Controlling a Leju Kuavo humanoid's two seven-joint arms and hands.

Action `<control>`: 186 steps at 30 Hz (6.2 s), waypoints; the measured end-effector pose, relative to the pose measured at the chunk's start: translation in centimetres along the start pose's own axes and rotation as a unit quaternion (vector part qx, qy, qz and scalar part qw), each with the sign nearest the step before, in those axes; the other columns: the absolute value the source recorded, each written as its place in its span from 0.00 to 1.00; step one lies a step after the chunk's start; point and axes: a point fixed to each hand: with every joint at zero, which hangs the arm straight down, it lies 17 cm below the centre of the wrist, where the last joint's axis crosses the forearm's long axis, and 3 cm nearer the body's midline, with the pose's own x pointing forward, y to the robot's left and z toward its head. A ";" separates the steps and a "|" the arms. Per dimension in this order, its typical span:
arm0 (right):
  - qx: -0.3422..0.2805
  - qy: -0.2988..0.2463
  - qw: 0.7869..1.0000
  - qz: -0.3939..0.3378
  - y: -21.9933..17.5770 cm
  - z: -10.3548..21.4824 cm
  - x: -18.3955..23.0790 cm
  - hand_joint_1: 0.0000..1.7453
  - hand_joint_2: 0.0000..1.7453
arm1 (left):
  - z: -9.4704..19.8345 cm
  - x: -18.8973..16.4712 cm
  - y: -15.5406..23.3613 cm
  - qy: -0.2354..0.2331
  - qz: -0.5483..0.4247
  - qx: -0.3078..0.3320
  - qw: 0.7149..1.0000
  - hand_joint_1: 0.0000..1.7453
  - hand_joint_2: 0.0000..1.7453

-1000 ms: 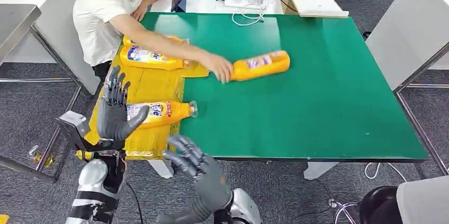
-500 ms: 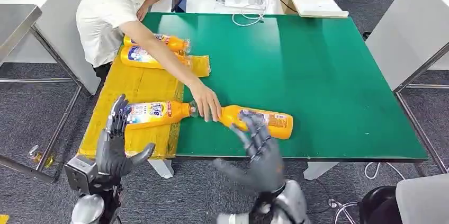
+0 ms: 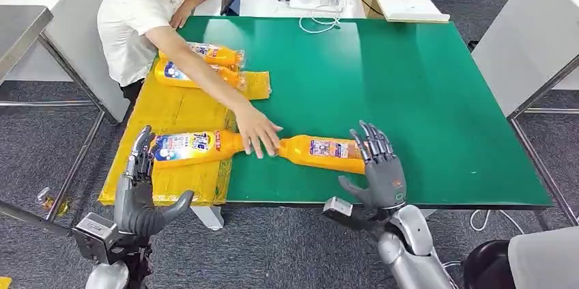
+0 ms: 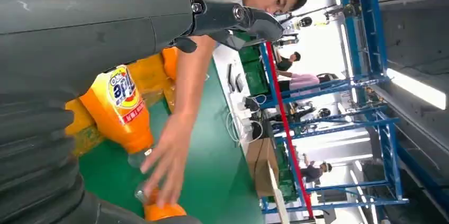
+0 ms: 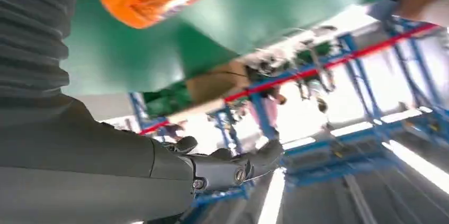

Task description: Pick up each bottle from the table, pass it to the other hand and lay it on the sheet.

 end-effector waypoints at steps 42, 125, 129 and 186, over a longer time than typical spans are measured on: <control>0.195 0.122 0.972 -0.050 10.2 -0.4 -5.2 0.00 1.00 | -2.1 -9.2 0.9 0.139 -0.012 0.023 0.990 0.00 1.00; 0.228 -0.136 0.855 -0.445 10.3 0.1 26.1 1.00 1.00 | -0.3 -5.6 -7.1 0.136 0.240 0.010 0.961 0.00 1.00; 0.235 -0.140 0.842 -0.465 10.4 0.3 26.9 1.00 1.00 | -0.6 -4.8 -7.8 0.135 0.308 -0.003 0.942 0.38 1.00; 0.002 -0.158 0.896 -0.416 0.5 6.1 23.2 0.00 0.00 | -3.6 -7.2 10.0 0.063 -0.577 0.048 0.813 1.00 1.00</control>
